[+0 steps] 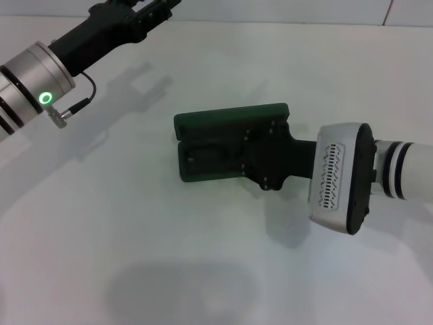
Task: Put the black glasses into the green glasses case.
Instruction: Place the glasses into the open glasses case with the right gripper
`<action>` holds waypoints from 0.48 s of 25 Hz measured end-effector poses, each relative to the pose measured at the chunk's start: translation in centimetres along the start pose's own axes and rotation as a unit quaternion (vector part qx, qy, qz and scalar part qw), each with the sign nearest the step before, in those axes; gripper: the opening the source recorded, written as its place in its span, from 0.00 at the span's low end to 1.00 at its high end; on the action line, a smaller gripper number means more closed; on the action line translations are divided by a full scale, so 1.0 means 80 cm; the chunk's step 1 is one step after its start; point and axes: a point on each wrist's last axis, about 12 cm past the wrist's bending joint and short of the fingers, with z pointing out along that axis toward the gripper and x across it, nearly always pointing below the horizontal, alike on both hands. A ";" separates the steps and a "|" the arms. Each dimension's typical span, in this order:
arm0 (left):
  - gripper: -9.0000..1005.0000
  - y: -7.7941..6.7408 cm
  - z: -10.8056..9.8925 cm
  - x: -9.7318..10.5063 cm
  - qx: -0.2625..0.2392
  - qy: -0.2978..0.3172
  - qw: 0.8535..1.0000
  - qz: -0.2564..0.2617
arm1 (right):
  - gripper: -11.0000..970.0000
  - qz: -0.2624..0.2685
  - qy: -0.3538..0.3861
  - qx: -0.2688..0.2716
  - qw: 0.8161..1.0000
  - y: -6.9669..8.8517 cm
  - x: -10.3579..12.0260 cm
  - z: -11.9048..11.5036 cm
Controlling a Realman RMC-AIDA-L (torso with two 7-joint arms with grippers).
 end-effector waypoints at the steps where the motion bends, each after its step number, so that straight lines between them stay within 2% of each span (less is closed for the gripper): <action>1: 0.71 0.000 0.000 0.000 -0.001 0.001 1.000 0.000 | 0.16 0.001 -0.005 -0.002 1.000 0.001 -0.002 -0.001; 3: 0.71 0.002 0.000 0.001 -0.006 0.002 1.000 0.000 | 0.16 0.003 -0.012 -0.005 1.000 0.001 -0.004 -0.001; 9: 0.71 0.003 0.001 0.001 -0.009 0.005 1.000 0.000 | 0.29 0.014 -0.013 -0.006 1.000 0.003 -0.001 -0.002; 12: 0.71 0.002 0.002 0.001 -0.009 0.005 1.000 -0.001 | 0.30 0.029 -0.031 -0.009 0.999 0.002 -0.003 -0.005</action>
